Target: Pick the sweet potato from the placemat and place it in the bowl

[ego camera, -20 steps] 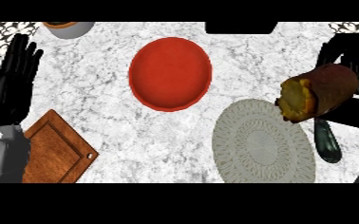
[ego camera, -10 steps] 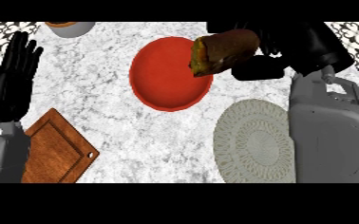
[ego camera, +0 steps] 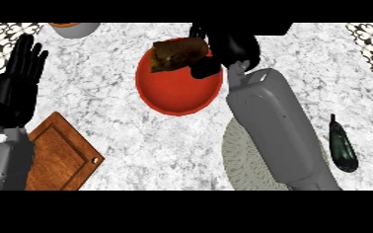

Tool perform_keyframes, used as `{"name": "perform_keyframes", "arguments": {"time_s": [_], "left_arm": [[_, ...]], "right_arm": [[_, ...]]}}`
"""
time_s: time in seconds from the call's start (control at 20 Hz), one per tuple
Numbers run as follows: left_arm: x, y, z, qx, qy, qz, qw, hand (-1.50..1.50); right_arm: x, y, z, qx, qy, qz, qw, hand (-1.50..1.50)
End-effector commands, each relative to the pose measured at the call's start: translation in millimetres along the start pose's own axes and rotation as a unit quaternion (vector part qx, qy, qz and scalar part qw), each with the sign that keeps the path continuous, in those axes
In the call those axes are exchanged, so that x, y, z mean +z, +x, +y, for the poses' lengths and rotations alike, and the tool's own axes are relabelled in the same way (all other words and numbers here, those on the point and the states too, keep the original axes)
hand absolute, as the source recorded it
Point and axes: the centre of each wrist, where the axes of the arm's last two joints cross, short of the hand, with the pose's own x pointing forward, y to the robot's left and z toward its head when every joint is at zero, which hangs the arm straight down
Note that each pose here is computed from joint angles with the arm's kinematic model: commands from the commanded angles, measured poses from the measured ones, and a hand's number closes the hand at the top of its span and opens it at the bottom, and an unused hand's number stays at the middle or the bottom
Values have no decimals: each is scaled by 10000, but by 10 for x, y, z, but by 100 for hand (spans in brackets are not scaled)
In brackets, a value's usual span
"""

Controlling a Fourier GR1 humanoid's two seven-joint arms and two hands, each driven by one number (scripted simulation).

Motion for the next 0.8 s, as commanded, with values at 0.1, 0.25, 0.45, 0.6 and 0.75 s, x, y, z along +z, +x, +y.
{"name": "perform_keyframes", "arguments": {"time_s": [0.1, 0.25, 0.45, 0.6, 0.75], "left_arm": [[-90, -43, 16, 65, -4, -25, 10000, 0], [-86, 33, 38, -23, -94, 12, 10000, 0], [-151, 1, -64, -16, -78, 48, 10000, 0], [-135, 59, 26, -36, -159, 15, 9999, 0], [-78, 41, -214, 41, -108, -13, 9999, 0]], "right_arm": [[-305, -266, 609, 664, -71, 385, 9970, 150], [-423, -376, 731, 263, -243, 1040, 9939, 150], [-489, -556, 890, -428, -105, 1222, 9915, -150], [-527, -585, 889, -1128, -194, 1045, 9879, -150], [-433, -942, 1081, -1696, -593, 770, 9807, -150]]}}
